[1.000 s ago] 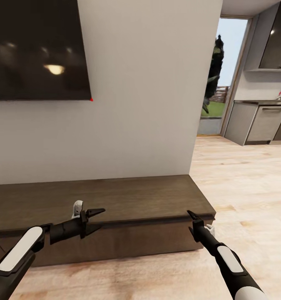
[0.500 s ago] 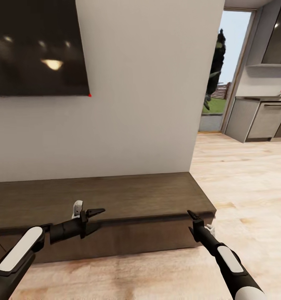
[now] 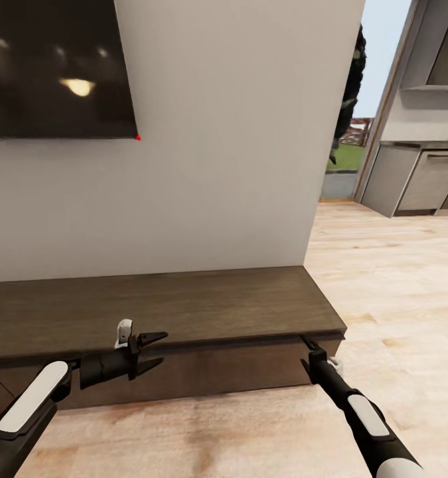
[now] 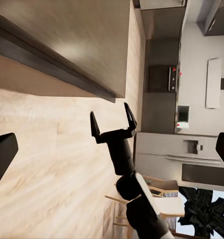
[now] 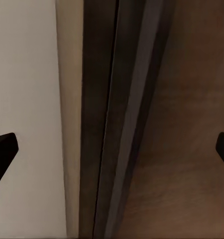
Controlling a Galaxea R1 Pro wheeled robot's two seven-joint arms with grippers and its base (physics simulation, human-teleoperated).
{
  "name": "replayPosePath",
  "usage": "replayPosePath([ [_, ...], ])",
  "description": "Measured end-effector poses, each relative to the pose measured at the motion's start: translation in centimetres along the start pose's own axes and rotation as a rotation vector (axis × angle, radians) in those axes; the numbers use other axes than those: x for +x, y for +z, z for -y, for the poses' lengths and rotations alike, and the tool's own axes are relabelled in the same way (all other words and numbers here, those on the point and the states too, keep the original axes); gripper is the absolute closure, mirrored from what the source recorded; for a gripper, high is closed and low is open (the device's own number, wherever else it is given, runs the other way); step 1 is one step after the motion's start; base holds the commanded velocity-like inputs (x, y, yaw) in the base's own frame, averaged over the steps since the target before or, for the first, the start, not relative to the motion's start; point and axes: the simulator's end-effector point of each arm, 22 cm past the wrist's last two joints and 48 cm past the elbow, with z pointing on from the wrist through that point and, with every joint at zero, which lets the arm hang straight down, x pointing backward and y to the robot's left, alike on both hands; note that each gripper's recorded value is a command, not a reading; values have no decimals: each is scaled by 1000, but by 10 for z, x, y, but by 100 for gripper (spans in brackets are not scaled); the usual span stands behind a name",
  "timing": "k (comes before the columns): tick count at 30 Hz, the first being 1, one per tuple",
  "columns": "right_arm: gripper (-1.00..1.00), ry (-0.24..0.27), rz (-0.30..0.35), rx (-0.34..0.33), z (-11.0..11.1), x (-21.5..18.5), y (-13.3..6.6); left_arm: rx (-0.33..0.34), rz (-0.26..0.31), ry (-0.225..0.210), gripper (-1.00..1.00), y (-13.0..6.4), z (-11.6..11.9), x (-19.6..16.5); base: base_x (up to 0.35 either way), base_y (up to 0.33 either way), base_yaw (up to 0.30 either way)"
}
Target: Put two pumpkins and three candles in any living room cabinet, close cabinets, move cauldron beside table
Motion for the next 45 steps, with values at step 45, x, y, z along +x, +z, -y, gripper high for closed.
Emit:
replayPosePath([
  [45, -100, 20, -47, -62, 18, -10, -11, -22, -10, -38, -100, 7, -23, 1, 0, 0, 0],
])
